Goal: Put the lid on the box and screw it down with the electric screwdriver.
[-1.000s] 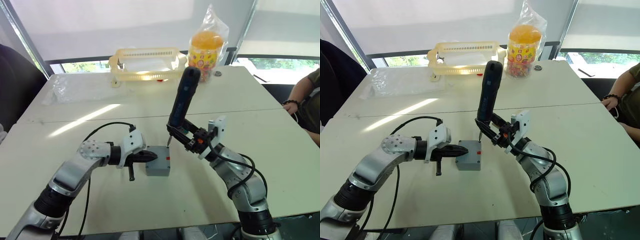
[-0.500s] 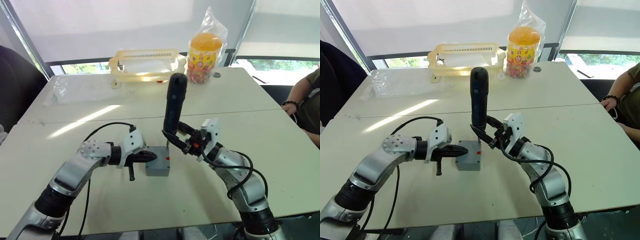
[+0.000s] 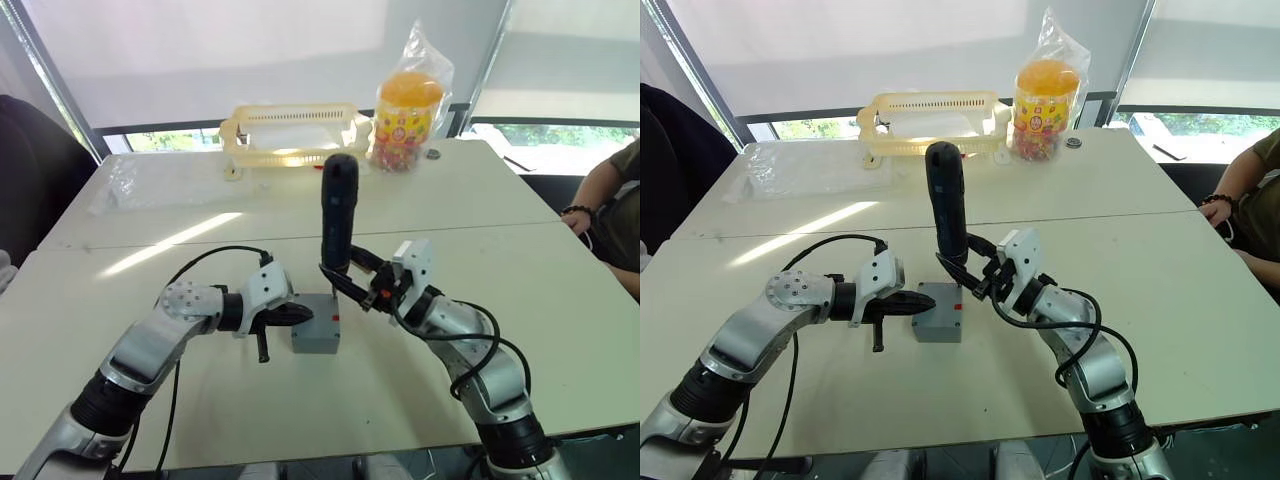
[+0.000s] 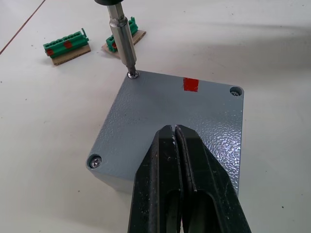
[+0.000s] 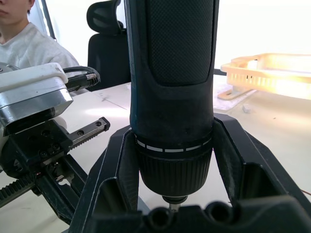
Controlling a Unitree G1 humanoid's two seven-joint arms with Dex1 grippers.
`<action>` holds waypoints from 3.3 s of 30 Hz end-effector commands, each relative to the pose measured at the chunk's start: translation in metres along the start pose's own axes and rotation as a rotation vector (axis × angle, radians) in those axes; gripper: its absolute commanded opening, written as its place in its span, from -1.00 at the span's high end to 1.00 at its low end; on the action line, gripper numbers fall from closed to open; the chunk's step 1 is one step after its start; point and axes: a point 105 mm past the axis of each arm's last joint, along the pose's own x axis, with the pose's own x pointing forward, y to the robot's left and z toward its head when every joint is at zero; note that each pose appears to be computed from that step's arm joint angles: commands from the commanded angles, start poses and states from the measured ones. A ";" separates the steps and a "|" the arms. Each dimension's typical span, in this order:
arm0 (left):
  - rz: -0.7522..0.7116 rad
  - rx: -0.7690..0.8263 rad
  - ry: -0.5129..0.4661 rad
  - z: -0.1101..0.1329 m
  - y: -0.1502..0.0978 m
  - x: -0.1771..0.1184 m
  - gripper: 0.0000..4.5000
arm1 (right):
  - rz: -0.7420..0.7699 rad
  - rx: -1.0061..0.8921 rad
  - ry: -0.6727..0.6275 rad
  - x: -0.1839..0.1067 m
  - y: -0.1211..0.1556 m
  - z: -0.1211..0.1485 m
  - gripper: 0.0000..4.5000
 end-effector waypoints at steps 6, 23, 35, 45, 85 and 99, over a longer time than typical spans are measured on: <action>-0.003 -0.012 0.042 -0.010 -0.004 0.001 1.00 | 0.010 0.049 0.143 -0.009 0.010 -0.044 0.21; 0.000 -0.015 0.058 -0.015 -0.005 0.001 1.00 | 0.008 0.047 0.163 -0.011 0.011 -0.055 0.21; 0.002 -0.013 0.060 -0.014 -0.005 0.001 1.00 | -0.028 0.101 0.192 -0.014 0.006 -0.067 0.21; -0.006 -0.019 0.062 -0.016 -0.007 0.003 1.00 | -0.045 0.106 0.176 -0.014 0.001 -0.064 0.21; 0.073 -0.156 -0.113 0.001 0.000 -0.019 1.00 | -0.048 0.314 -0.130 -0.018 -0.044 0.104 0.21; 0.207 -0.190 -0.205 0.019 0.012 -0.062 1.00 | -0.092 0.558 0.372 -0.062 -0.080 0.071 0.21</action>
